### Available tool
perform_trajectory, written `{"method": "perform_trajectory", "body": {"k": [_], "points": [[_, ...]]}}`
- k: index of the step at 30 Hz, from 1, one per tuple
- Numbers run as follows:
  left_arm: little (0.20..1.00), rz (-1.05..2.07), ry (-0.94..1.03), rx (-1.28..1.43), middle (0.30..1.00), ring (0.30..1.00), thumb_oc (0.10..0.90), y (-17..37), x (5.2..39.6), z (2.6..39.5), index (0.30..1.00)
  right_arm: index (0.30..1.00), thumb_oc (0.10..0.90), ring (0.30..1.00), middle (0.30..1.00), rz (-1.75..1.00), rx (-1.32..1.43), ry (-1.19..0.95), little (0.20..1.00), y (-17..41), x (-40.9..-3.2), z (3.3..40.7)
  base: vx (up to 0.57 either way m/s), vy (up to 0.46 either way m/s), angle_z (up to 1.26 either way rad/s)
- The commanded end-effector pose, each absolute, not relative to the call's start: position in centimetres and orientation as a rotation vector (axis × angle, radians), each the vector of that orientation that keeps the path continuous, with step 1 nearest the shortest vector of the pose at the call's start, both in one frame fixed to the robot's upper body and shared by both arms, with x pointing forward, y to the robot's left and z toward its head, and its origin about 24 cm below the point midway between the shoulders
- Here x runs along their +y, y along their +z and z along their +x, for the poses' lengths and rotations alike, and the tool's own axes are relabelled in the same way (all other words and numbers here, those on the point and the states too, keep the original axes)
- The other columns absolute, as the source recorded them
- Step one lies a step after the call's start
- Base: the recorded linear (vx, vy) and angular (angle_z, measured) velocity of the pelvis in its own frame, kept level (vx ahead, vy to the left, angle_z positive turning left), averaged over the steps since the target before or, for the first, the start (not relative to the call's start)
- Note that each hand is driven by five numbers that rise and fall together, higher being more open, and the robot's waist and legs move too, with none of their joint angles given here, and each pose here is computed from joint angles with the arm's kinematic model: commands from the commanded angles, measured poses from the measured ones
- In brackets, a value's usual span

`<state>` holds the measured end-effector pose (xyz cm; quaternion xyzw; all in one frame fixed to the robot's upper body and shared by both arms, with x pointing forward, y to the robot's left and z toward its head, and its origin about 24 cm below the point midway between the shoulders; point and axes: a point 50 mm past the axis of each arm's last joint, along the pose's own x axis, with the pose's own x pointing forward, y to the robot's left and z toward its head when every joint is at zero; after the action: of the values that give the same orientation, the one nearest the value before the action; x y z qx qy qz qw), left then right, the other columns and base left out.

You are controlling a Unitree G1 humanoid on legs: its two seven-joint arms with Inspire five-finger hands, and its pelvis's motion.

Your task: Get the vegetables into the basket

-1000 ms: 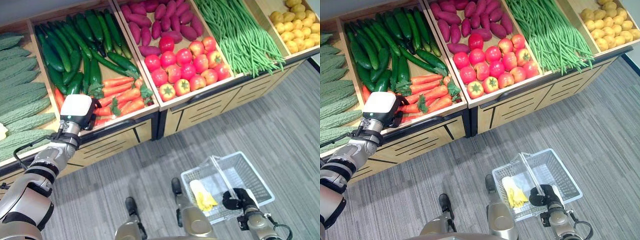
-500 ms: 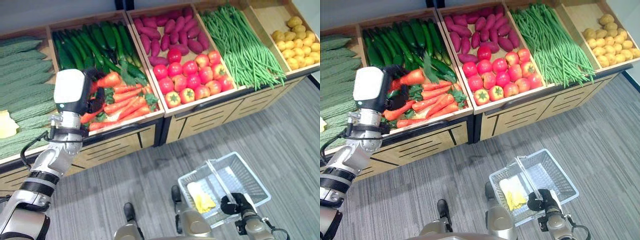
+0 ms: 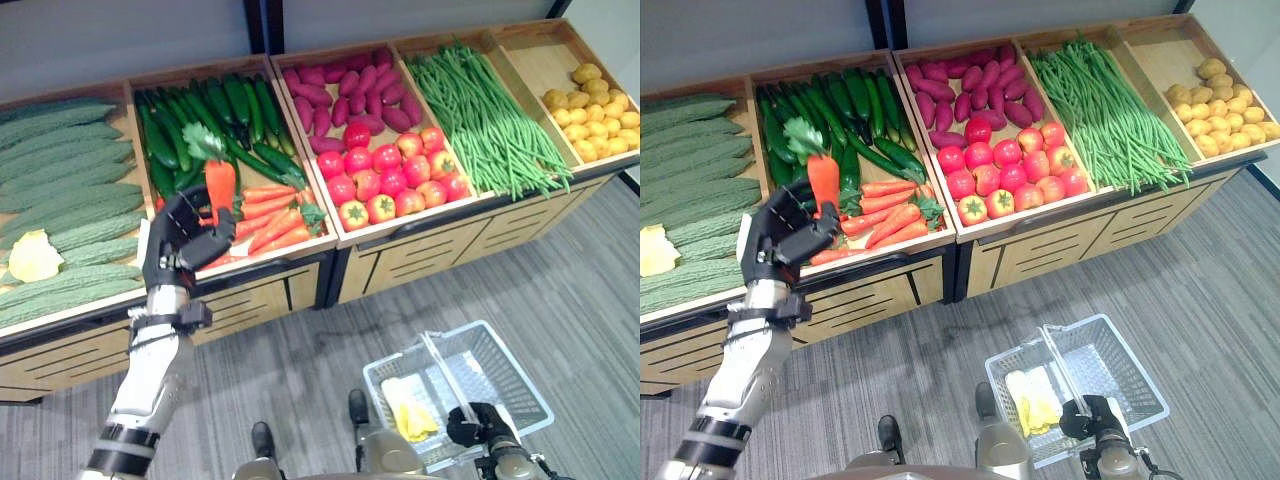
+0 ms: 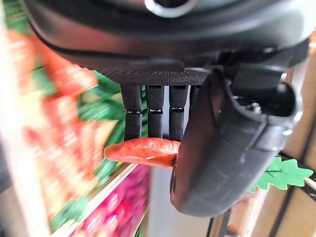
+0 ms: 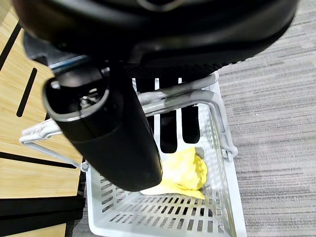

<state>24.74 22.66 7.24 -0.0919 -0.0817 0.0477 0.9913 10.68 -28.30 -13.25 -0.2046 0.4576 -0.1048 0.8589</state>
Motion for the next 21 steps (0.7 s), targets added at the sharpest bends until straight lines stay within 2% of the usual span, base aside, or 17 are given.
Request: {"method": "perform_trajectory", "body": {"k": [1, 5, 10, 21], "points": [[0.3, -0.268, -0.055, -0.368, 0.3, 0.3, 0.4, 11.0, 21.5, 25.2, 0.3, 0.3, 0.4, 0.3, 0.3, -0.461, 0.905, -0.251, 0.3, -12.3, -29.8, 11.1, 0.0, 0.0, 0.04], [0.3, -0.317, -0.069, -0.283, 0.3, 0.3, 0.4, 9.0, 21.2, 24.6, 0.3, 0.3, 0.4, 0.3, 0.3, -0.452, 0.915, -0.253, 0.3, -12.5, -29.7, 10.9, 0.0, 0.0, 0.01], [0.3, -0.345, -0.084, -0.285, 0.3, 0.3, 0.4, 9.2, 21.1, 24.2, 0.3, 0.3, 0.4, 0.3, 0.3, -0.446, 0.925, -0.273, 0.3, -12.5, -29.9, 10.8, 0.0, 0.006, -0.01], [0.3, -0.305, -0.176, -0.331, 0.3, 0.3, 0.4, 10.7, 19.2, 25.9, 0.3, 0.3, 0.4, 0.3, 0.3, -0.406, 0.888, -0.332, 0.3, -12.0, -30.3, 11.8, -0.06, 0.115, -0.14]]}}
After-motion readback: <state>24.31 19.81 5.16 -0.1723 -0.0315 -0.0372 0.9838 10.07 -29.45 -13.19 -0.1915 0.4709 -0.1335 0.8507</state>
